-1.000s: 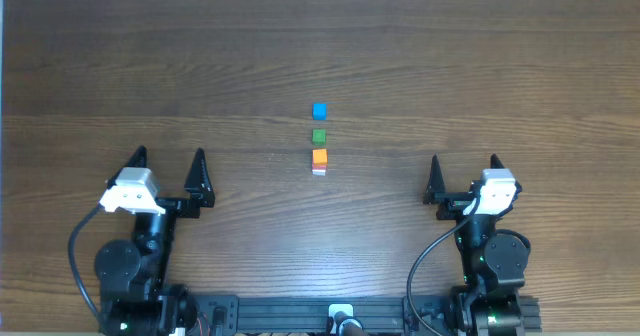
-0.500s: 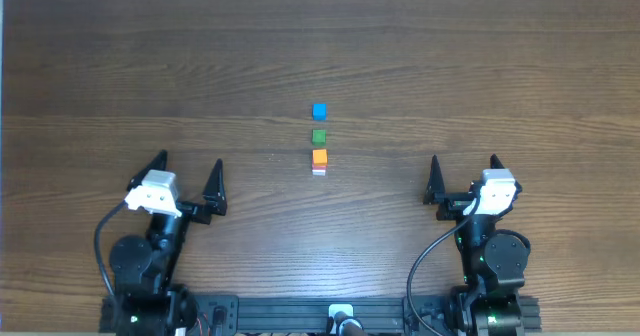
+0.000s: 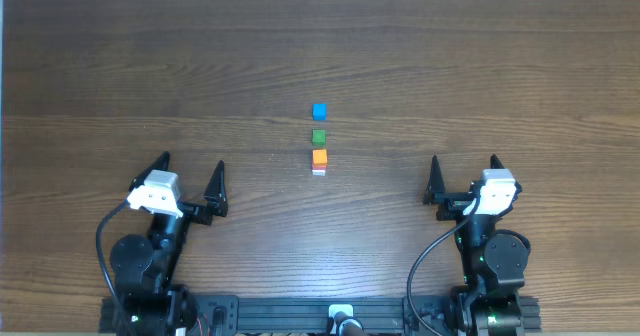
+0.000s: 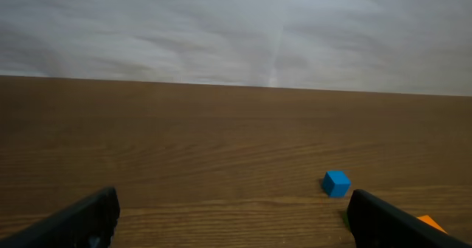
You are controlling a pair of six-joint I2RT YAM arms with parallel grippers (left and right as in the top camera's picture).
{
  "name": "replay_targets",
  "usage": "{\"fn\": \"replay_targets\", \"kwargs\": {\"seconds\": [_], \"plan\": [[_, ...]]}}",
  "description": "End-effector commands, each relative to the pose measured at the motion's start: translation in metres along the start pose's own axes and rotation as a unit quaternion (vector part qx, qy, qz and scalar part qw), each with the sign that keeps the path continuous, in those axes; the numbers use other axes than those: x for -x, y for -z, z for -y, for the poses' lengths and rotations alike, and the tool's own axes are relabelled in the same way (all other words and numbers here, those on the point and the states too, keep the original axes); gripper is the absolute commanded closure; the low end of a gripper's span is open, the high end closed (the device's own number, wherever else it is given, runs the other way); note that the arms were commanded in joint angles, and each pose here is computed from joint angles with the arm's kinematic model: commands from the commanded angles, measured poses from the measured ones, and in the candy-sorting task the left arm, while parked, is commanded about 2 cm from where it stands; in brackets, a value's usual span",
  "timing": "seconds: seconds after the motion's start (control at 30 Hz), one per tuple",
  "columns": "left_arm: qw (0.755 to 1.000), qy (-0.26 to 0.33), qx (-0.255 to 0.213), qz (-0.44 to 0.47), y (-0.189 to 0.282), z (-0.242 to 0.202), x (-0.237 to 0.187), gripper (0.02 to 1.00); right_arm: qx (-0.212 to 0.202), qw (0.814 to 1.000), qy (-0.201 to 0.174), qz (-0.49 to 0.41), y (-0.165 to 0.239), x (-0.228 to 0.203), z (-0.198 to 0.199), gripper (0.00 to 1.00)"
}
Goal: Stack Cubes
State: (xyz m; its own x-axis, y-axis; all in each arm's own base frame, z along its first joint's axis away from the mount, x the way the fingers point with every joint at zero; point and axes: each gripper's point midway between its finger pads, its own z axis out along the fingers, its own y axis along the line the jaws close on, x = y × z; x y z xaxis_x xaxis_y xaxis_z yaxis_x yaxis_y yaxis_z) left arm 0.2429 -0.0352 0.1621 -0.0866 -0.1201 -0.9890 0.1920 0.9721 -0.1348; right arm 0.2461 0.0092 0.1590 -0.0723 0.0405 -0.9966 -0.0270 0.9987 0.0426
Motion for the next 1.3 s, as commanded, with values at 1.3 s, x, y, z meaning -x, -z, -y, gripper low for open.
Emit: {"fn": "replay_targets", "kwargs": {"seconds": [1.3], "plan": [[1.000,-0.004,-0.004,0.002,0.000,0.001,-0.001,0.023,0.058,0.946,-0.084,-0.308,-0.106,0.047,-0.049,0.007]]}}
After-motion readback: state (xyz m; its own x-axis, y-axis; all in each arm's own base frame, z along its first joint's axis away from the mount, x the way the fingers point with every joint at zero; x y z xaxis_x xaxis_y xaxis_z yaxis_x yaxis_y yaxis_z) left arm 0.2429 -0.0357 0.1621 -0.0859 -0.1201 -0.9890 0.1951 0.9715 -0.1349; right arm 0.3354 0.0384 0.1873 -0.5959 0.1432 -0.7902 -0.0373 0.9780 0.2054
